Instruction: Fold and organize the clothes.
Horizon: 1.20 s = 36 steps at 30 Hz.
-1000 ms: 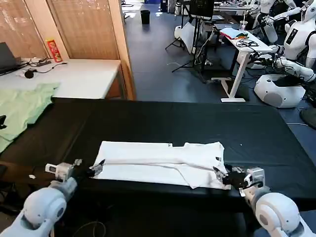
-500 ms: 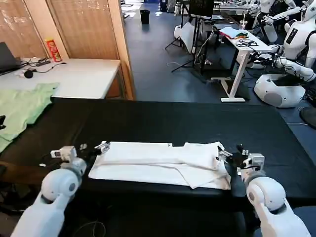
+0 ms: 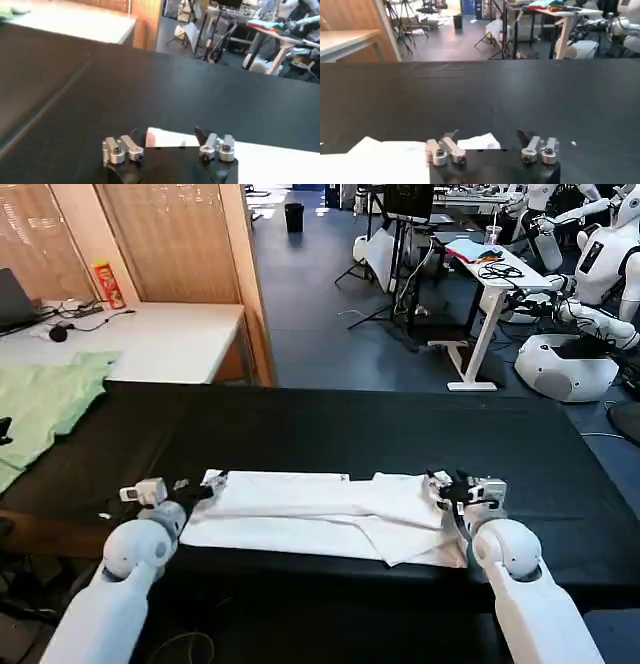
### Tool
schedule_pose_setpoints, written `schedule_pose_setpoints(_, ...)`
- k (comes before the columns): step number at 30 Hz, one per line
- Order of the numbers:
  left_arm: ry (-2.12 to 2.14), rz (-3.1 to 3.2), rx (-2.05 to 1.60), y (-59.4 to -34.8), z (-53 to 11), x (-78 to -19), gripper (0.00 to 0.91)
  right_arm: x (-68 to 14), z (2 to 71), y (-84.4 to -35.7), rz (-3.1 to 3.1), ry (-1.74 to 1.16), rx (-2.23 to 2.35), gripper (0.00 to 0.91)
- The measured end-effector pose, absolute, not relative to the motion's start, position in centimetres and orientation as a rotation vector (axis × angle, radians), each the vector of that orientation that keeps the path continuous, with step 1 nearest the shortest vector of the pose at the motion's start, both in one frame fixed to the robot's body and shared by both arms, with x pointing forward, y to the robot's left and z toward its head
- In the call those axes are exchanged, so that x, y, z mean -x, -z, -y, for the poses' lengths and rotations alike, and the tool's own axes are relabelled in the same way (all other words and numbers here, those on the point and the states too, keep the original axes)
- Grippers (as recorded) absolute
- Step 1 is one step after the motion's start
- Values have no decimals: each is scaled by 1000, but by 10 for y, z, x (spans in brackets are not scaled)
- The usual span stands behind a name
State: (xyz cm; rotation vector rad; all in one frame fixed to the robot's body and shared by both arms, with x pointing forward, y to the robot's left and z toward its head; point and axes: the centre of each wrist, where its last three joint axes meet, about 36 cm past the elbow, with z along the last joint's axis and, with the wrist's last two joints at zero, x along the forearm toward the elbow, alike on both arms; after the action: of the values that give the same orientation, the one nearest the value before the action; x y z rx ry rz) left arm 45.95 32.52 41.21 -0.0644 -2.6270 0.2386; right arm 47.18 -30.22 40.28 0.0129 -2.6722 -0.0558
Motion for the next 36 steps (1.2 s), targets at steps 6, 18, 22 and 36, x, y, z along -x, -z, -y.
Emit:
schedule_pose_setpoints(6, -238, 2615, 34, -403, -326, -464, 137, -470, 298, -399, 2679, 73, 11, 39)
schedule_pose_setpoints(18, -69, 2718, -13, -396, -325, -475, 878, -465, 297, -389, 2736, 71, 30, 59)
schedule_pose_setpoints(22, -60, 2735, -18, -395, -325, -475, 878, -459, 302, -394, 2759, 75, -43, 878)
schedule_pose_setpoints(36, -72, 2832, -83, -420, -365, -474, 878, -406, 302, -439, 2857, 26, -149, 878)
